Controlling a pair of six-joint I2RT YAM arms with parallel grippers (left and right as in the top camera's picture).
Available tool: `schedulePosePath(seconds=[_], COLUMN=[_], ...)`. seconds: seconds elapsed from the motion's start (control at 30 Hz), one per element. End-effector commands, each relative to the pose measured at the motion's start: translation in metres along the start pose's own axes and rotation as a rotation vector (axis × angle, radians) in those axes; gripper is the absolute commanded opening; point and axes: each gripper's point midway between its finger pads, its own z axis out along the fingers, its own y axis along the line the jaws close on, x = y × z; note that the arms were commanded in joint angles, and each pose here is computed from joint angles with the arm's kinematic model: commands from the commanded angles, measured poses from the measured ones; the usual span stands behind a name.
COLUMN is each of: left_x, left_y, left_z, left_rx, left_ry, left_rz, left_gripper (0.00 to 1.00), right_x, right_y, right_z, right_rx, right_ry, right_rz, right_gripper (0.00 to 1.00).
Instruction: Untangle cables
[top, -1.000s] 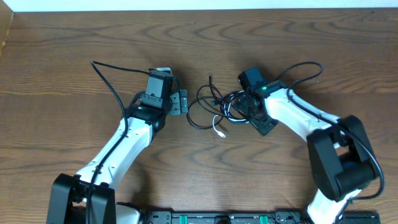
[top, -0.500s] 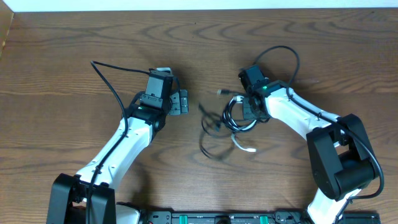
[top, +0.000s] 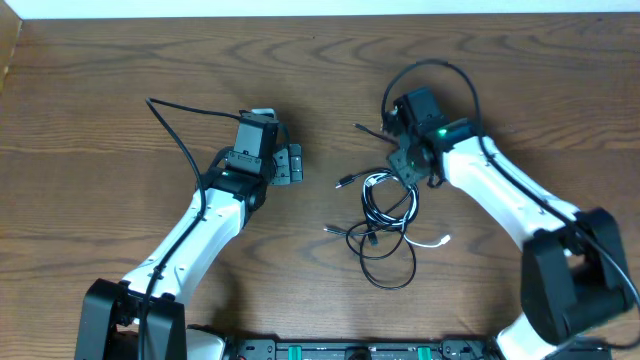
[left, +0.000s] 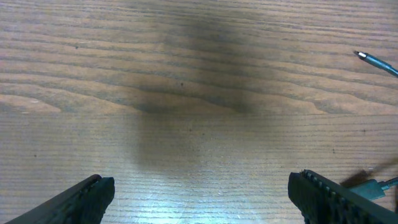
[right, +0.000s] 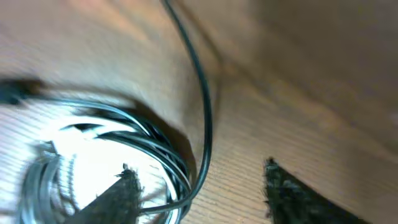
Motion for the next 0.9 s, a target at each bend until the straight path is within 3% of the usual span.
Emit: schedulePosePath(seconds=[0.0, 0.37, 0.53, 0.87], left_x=[-0.009, -0.009, -0.009, -0.008], left_y=[0.002, 0.002, 0.002, -0.015], left_z=[-0.006, -0.006, -0.006, -0.006], left_rx=[-0.008, -0.008, -0.009, 0.088], left_ry=[-0.027, -0.027, -0.027, -0.016], left_rz=[0.003, 0.003, 0.003, -0.017], left_gripper=[0.96, 0.96, 0.96, 0.98], right_x=[-0.017, -0.019, -0.003, 0.015], right_y=[0.008, -0.001, -0.012, -0.037], right_z=[-0.027, -0.064, -0.068, -0.065], right_rx=[-0.071, -0.158, -0.256, -0.247], right_ry=[-0.085, -0.132, -0.076, -0.026], right_rz=[0.051, 0.356, 0.441, 0.531], right_gripper=[0.64, 0.65, 0.63, 0.6])
